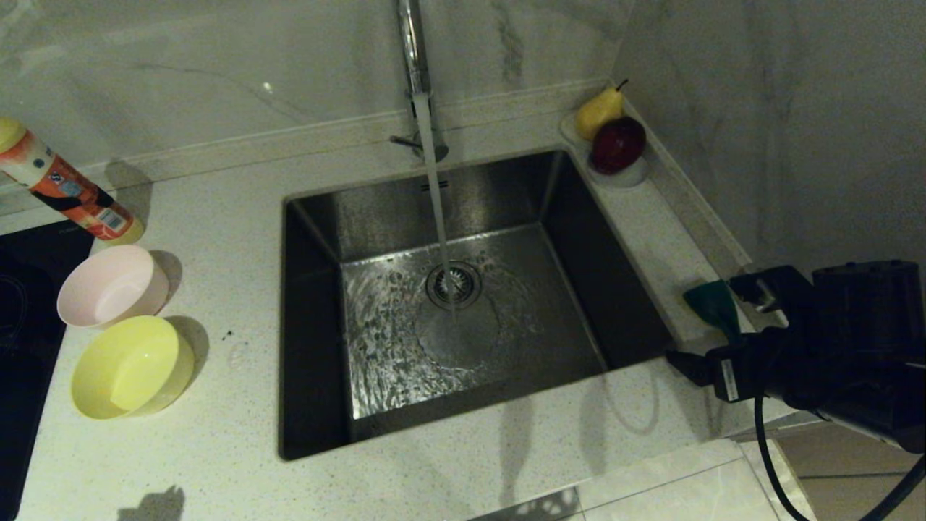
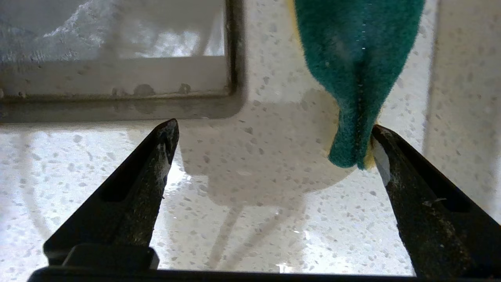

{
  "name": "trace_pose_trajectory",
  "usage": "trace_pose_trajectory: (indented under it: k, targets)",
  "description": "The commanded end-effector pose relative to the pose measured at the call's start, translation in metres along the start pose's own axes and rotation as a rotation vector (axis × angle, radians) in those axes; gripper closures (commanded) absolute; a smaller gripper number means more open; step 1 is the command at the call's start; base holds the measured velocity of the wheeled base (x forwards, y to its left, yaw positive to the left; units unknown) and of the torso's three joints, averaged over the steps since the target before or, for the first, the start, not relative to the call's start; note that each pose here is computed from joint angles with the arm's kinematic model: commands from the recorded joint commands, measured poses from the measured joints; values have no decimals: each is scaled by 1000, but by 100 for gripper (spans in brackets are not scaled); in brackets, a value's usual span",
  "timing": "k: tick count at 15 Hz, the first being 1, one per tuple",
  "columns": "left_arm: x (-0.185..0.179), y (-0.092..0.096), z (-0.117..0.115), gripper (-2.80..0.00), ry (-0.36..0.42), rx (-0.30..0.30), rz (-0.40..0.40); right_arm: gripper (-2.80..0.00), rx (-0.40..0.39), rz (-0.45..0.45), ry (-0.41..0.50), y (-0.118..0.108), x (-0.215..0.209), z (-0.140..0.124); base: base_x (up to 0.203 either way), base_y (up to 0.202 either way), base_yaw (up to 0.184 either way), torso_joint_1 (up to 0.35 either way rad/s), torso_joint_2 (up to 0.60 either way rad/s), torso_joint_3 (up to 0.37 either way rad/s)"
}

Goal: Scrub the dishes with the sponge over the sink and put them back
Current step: Turn off the faucet

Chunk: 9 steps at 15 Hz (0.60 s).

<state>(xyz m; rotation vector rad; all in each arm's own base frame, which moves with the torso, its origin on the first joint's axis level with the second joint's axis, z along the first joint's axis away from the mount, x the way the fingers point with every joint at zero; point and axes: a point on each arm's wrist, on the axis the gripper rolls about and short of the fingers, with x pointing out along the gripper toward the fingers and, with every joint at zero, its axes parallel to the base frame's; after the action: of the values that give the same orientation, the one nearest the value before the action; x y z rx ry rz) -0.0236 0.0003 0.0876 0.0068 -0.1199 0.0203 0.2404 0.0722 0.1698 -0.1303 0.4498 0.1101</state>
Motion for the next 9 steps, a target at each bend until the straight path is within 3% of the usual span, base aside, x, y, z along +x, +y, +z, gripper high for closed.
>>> trace_pose_trajectory:
  k: [1, 9]
  targets:
    - [2, 0, -11, 0, 40, 1, 0, -280, -2, 6, -6, 2, 0, 1, 0, 0, 0, 0, 0, 0]
    - [2, 0, -11, 0, 40, 1, 1, -280, 4, 5, -55, 5, -4, 11, 0, 0, 0, 0, 0, 0]
